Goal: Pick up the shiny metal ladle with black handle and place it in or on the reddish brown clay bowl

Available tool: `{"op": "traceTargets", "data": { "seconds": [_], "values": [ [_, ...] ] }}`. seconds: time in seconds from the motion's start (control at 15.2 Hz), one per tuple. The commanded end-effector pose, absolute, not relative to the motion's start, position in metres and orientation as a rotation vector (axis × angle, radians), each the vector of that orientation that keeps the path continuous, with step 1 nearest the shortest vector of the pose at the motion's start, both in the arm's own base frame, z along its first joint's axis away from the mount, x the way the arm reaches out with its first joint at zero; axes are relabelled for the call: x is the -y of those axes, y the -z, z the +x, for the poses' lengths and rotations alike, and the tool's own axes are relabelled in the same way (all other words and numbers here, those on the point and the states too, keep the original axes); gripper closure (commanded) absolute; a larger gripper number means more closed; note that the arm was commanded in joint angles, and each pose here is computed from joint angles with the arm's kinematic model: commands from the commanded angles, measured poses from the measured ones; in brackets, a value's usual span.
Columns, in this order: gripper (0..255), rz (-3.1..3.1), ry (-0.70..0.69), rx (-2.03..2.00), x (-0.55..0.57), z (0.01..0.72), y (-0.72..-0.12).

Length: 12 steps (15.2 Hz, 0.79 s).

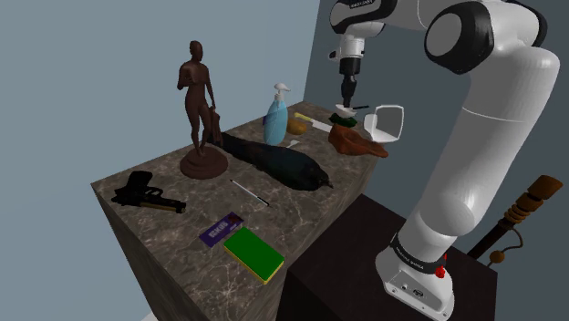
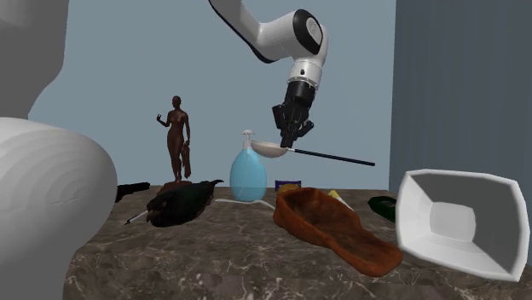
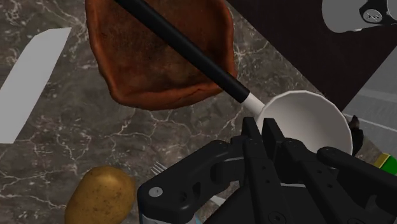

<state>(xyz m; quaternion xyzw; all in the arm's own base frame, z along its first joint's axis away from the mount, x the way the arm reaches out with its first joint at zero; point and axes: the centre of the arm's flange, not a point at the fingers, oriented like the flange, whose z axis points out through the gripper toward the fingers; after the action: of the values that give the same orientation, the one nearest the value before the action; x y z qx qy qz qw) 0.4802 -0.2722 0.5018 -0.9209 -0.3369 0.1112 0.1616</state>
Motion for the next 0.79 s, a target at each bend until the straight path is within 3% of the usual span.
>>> {"op": "traceTargets", "data": {
  "seconds": [0.0, 0.73],
  "values": [
    [255, -2.628, -0.318, 0.963, 0.286, 0.459, -0.508],
    [255, -2.628, -0.318, 0.963, 0.304, 0.435, -0.467]
  ]
}}
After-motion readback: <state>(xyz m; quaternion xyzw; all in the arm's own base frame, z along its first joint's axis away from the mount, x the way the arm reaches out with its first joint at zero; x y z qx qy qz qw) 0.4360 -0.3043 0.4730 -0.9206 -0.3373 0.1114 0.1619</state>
